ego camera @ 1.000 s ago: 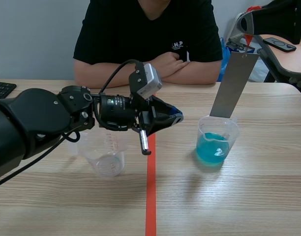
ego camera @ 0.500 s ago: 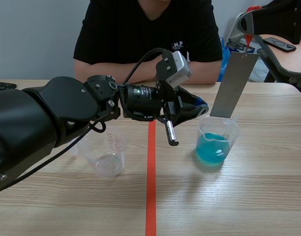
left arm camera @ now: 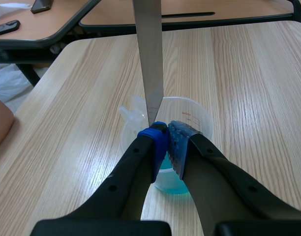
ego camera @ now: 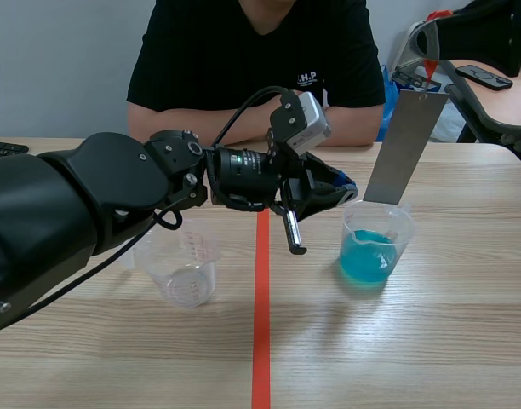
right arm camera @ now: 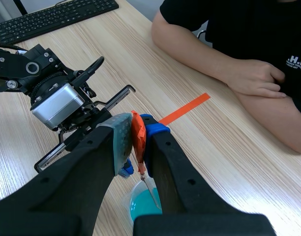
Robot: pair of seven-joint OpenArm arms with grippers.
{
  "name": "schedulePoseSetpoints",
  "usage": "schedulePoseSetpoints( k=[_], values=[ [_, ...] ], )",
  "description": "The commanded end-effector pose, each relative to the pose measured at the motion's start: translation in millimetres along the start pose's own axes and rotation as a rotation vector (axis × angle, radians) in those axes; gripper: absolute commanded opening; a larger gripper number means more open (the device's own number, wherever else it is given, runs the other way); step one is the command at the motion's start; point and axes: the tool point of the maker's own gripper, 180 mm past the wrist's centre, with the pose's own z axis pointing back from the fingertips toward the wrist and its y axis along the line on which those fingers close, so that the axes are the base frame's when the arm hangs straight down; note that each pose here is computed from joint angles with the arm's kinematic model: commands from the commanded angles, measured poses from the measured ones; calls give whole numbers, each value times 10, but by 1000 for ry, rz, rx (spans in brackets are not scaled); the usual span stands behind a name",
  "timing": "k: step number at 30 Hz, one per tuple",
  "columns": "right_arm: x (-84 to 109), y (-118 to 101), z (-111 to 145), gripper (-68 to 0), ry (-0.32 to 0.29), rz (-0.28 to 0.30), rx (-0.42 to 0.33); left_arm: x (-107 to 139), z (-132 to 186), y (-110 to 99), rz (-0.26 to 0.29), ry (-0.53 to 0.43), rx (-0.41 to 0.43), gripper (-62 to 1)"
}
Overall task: Do the redox reaction experiment.
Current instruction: 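Point at the plate with the left hand, then lower the plate into the blue solution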
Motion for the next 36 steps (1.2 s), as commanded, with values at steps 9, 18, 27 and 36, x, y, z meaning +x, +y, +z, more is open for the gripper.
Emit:
schedulePoseSetpoints(
  k=[9,18,27,36],
  values=[
    [142,-38,55,-662,-30,28,-9,179,-17,90,-5,-53,17,-569],
    [142,-38,55,-662,-30,28,-9,162,1,98,-5,-49,20,-569],
    [141,-38,55,-662,-30,29,-9,-144,474,326,-8,5,119,-569],
    [139,-38,54,-662,-29,29,-9,-474,1869,648,-3,99,314,-569]
  ],
)
